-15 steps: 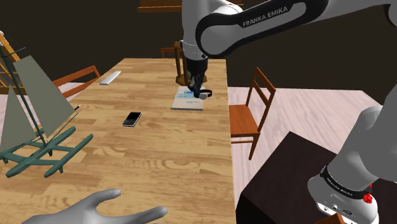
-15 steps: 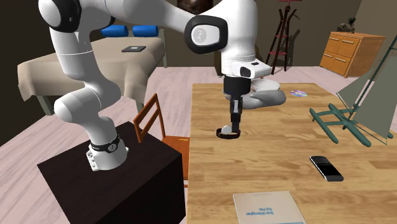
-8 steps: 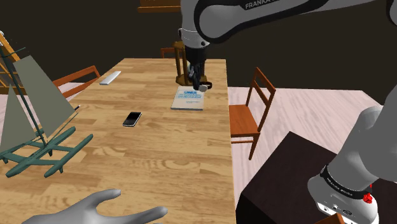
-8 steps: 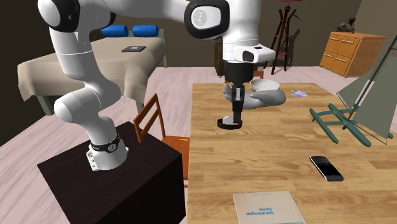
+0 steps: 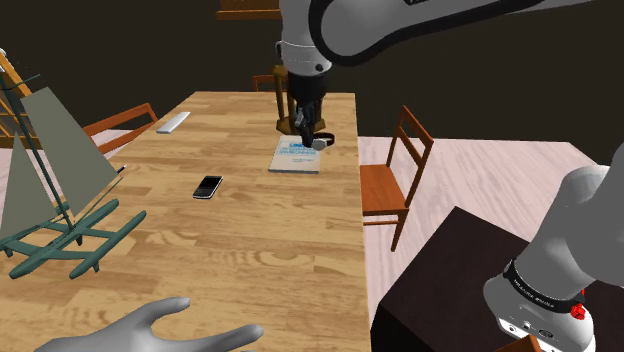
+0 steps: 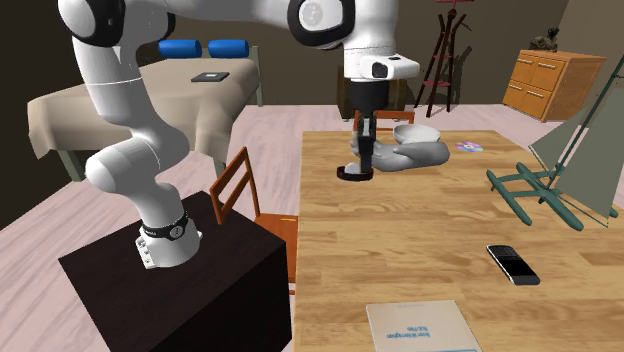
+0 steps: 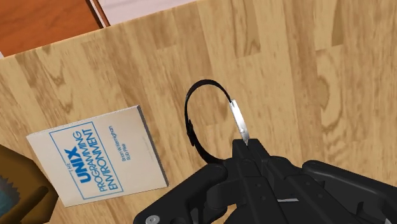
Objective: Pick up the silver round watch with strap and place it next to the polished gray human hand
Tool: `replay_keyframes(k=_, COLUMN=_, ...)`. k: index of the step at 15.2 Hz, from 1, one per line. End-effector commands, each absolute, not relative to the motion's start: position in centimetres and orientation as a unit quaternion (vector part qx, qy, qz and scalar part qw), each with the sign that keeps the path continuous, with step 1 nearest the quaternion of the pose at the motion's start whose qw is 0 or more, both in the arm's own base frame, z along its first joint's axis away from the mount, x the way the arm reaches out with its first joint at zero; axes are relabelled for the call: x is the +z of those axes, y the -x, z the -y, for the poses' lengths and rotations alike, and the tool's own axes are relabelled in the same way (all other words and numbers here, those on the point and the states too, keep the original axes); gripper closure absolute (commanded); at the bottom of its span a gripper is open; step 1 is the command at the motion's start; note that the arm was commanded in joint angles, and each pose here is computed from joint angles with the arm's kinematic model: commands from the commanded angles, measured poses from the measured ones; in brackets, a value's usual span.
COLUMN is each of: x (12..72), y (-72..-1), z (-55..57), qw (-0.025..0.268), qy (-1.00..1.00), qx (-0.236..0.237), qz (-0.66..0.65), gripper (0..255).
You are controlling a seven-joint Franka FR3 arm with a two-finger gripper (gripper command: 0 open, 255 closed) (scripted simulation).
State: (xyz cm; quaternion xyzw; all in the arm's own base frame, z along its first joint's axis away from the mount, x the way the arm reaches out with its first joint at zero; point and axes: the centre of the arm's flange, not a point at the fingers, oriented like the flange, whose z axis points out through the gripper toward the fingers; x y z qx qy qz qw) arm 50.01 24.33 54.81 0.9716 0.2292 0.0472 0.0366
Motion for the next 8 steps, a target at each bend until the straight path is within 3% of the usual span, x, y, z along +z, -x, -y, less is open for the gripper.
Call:
replay_keyframes(k=1, x=54.8, y=-48.0, z=-26.1, qw=0.037, qy=-0.972, qx=0.047, qz=-0.229, gripper=255)
replay_keyframes(k=8, x=54.8, y=-41.4, z=-32.6, qw=0.037, qy=-0.972, qx=0.047, qz=-0.229, gripper=255)
